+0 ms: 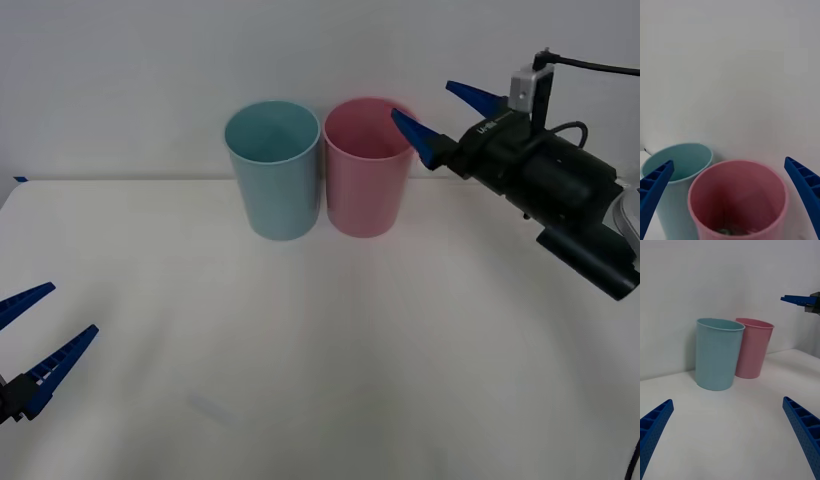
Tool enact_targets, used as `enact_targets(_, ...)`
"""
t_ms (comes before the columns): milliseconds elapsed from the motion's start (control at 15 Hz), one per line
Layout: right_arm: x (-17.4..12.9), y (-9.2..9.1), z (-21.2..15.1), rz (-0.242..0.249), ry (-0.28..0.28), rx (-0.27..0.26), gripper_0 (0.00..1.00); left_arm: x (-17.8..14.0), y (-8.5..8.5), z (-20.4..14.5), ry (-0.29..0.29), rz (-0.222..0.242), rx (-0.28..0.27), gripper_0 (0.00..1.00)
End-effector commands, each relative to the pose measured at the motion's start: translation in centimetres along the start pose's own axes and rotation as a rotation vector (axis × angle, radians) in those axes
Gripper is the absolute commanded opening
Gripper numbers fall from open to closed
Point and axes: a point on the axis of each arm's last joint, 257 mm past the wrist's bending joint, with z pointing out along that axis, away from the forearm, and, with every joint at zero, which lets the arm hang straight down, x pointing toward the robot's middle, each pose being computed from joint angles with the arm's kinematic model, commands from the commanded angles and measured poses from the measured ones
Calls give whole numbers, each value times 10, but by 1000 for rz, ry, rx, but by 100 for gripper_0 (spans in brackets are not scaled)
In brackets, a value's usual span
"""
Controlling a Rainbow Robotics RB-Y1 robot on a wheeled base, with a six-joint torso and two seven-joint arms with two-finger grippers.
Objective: Grasp the object on the table and drop it into the matching bin: aluminum can to the light blue bin, PET bottle to the pink bin.
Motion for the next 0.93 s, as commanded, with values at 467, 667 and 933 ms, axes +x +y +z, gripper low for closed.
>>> enact_targets(467,29,-8,-114,-35,68,29,100,0,0,0,0,0,0,100)
enact_targets(667,45,-10,-149,-73,95,58,100,0,0,0,0,0,0,100)
enact_targets(933,67,-13,-188,-131,134,87,100,0,0,0,0,0,0,100)
